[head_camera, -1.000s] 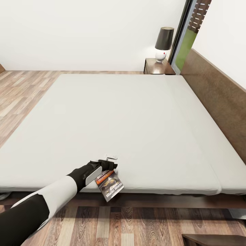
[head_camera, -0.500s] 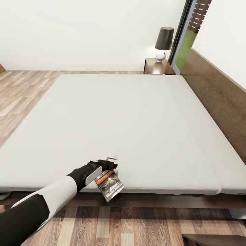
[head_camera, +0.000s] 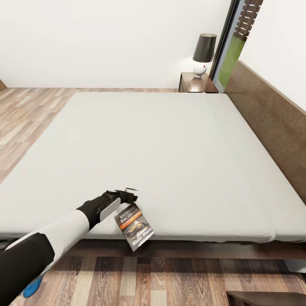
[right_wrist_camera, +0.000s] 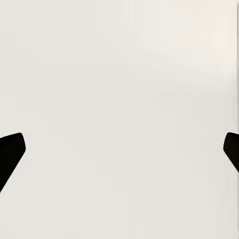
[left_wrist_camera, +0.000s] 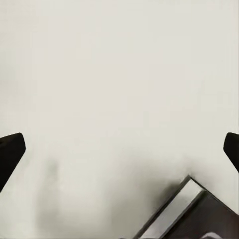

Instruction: In the bedroom, move the book from the bed onto either nightstand, and place the two sandals side by side next to the bed.

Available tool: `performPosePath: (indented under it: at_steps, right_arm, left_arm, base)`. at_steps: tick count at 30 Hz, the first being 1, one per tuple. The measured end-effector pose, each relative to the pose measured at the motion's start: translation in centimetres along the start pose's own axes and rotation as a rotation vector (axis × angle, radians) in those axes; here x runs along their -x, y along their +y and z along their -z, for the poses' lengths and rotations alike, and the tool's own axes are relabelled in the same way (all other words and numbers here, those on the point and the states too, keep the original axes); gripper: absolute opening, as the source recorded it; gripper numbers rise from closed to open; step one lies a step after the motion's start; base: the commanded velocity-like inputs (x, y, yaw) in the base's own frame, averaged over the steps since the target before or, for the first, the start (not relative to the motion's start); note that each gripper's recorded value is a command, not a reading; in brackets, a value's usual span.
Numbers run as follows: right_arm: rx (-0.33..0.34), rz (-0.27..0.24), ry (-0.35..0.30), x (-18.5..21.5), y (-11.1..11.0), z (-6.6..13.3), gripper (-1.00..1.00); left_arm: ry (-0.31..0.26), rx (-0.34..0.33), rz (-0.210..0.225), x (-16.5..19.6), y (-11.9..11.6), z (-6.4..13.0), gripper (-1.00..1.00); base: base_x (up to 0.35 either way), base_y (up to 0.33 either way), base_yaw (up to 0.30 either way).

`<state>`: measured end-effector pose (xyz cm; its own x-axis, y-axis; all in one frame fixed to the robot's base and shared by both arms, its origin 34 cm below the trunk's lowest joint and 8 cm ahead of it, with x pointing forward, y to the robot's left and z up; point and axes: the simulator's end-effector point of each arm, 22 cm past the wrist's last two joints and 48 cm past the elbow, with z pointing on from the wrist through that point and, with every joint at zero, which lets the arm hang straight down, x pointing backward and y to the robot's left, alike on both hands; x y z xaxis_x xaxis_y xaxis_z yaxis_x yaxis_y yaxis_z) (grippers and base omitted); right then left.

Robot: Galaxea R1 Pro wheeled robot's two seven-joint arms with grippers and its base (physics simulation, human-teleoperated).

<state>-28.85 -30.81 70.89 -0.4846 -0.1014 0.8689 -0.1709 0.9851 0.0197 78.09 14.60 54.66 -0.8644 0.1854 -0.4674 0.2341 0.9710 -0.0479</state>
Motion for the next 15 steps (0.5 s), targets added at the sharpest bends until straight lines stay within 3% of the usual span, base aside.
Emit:
performPosePath:
  at_steps: [3,4,5,6,7,8,9,10,15]
  right_arm:
    - [-0.011,0.002,-0.016,0.8,-0.5,0.1,1.0]
    - [-0.015,0.002,-0.022,1.1,-0.7,0.1,1.0]
    - [-0.018,0.002,-0.027,1.3,-0.8,0.1,1.0]
    - [-0.021,0.002,-0.032,1.6,-0.9,0.1,1.0]
    - [-0.023,0.002,-0.036,1.8,-0.9,0.1,1.0]
    - [-0.024,0.002,-0.039,1.9,-1.0,0.2,1.0]
    - [-0.026,0.002,-0.041,2.1,-1.0,0.2,1.0]
    - [-0.027,0.002,-0.043,2.1,-1.1,0.2,1.0]
    - [-0.038,0.001,-0.057,2.9,-1.6,0.3,1.0]
  left_arm:
    - [0.0,0.039,-0.015,0.8,1.9,0.3,1.0]
    - [0.028,0.38,-0.036,2.9,11.8,2.7,1.0]
    - [-0.073,0.643,-0.016,10.3,24.6,8.8,1.0]
    - [-0.225,0.799,0.026,20.1,33.6,17.5,1.0]
    - [-0.359,0.852,0.043,28.1,35.1,23.7,1.0]
    - [-0.416,0.854,0.035,31.3,34.0,25.5,1.0]
    - [-0.376,0.875,0.015,28.8,34.8,24.2,1.0]
    - [-0.309,0.884,-0.004,24.7,35.5,21.8,1.0]
    - [-0.336,1.012,-0.02,25.3,40.7,26.8,1.0]
  base:
    - [0.0,0.0,0.0]
    - [0.0,0.0,0.0]
    - [0.0,0.0,0.0]
    - [0.0,0.0,0.0]
    - [0.0,0.0,0.0]
    - [0.0,0.0,0.0]
    - [0.0,0.0,0.0]
    - [0.0,0.0,0.0]
    - [0.0,0.0,0.0]
